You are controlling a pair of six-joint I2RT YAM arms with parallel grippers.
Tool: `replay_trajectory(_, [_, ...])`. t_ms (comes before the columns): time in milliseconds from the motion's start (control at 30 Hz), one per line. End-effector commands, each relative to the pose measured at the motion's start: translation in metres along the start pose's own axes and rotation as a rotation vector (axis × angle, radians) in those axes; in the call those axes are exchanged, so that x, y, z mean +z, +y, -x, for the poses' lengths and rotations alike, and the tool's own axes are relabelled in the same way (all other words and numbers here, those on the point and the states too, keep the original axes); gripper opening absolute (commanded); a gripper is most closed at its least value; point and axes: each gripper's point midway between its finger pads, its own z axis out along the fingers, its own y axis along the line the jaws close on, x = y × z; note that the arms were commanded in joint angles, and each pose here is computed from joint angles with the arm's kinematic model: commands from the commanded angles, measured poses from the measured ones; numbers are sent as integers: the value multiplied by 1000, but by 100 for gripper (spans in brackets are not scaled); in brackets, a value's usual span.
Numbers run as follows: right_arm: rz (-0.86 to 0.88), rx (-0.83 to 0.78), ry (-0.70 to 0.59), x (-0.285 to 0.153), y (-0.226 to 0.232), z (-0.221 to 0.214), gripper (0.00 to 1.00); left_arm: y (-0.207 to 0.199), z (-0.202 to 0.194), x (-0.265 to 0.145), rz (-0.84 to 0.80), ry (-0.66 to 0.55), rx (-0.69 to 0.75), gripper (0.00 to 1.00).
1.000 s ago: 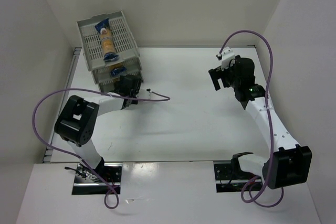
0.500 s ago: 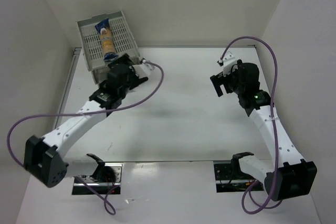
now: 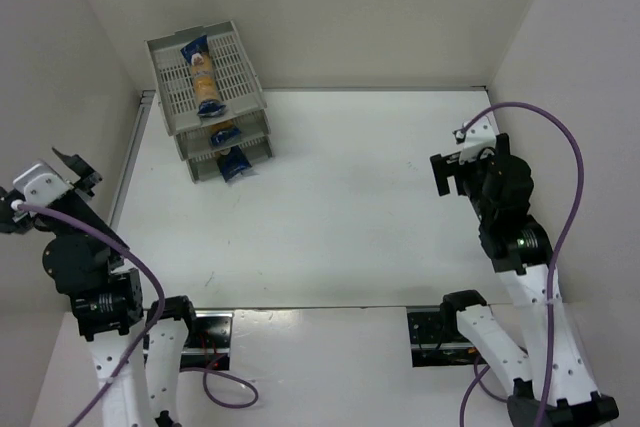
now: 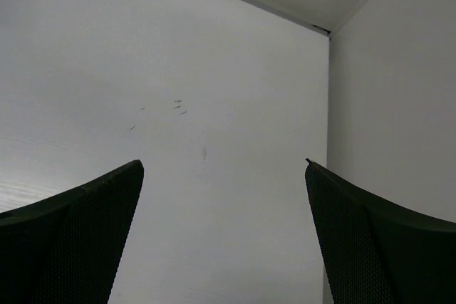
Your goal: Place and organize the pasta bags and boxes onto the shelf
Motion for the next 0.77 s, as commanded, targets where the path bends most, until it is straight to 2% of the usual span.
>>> replay_trajectory(0, [-109,57,-53,-21,-18,5,99,22,-63,-20,134,200,-64,100])
replay_trajectory(33, [-127,71,-68,-26,-22,7,99,25,-81,-29,142,267,-47,100])
replay_trajectory(167, [-155,82,-127,-46,-26,9,99,27,-113,-45,155,357,-39,100])
replay_trajectory(467, [-227,79,-305,-95,-31,-2,99,9,-133,-51,65,423,-71,100])
replay_trajectory(733, [-274,59,-353,-123,-31,-28,99,1,-145,-56,24,460,-71,100])
